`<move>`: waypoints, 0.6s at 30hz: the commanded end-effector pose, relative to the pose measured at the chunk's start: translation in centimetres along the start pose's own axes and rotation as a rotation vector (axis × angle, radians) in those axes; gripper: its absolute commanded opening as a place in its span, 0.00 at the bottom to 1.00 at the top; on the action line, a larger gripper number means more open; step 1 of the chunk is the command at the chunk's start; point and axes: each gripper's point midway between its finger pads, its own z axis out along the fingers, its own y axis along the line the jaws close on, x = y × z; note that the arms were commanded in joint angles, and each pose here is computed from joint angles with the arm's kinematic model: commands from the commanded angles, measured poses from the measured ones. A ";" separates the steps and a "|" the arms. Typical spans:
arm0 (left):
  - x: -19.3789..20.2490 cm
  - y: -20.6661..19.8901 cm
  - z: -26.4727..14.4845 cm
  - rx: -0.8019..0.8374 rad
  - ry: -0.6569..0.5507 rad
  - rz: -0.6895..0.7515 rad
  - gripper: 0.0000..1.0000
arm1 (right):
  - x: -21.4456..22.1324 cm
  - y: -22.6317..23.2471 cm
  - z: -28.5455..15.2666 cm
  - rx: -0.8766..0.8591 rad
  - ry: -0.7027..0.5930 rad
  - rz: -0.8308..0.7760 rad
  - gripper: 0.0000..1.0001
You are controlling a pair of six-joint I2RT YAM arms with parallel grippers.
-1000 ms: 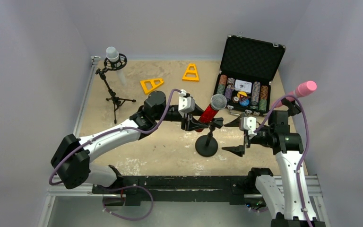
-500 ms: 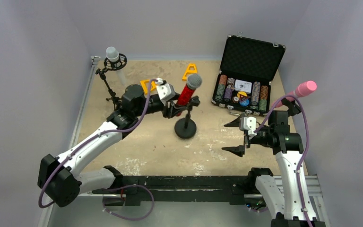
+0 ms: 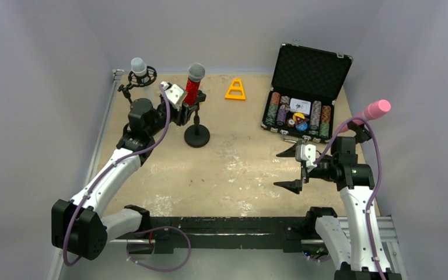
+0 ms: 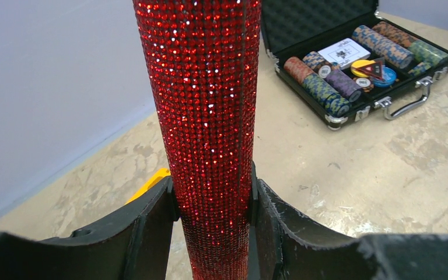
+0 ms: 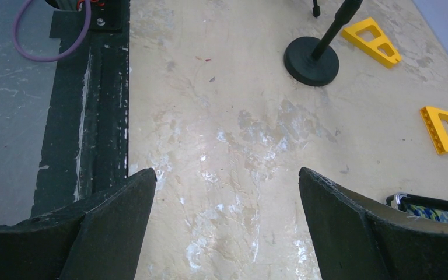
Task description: Attach the microphones to the stand
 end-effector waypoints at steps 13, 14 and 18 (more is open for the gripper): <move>-2.6 2.7 -2.7 -0.165 -0.042 -0.102 0.70 | -1.6 0.0 -0.1 -0.012 -0.042 -0.026 0.95; -2.8 2.8 -3.0 -0.175 -0.041 -0.113 0.73 | -1.6 0.0 -0.1 -0.012 -0.042 -0.026 0.95; -4.1 2.8 -4.5 -0.212 -0.061 -0.154 0.83 | -1.6 0.0 -0.1 -0.012 -0.041 -0.024 0.95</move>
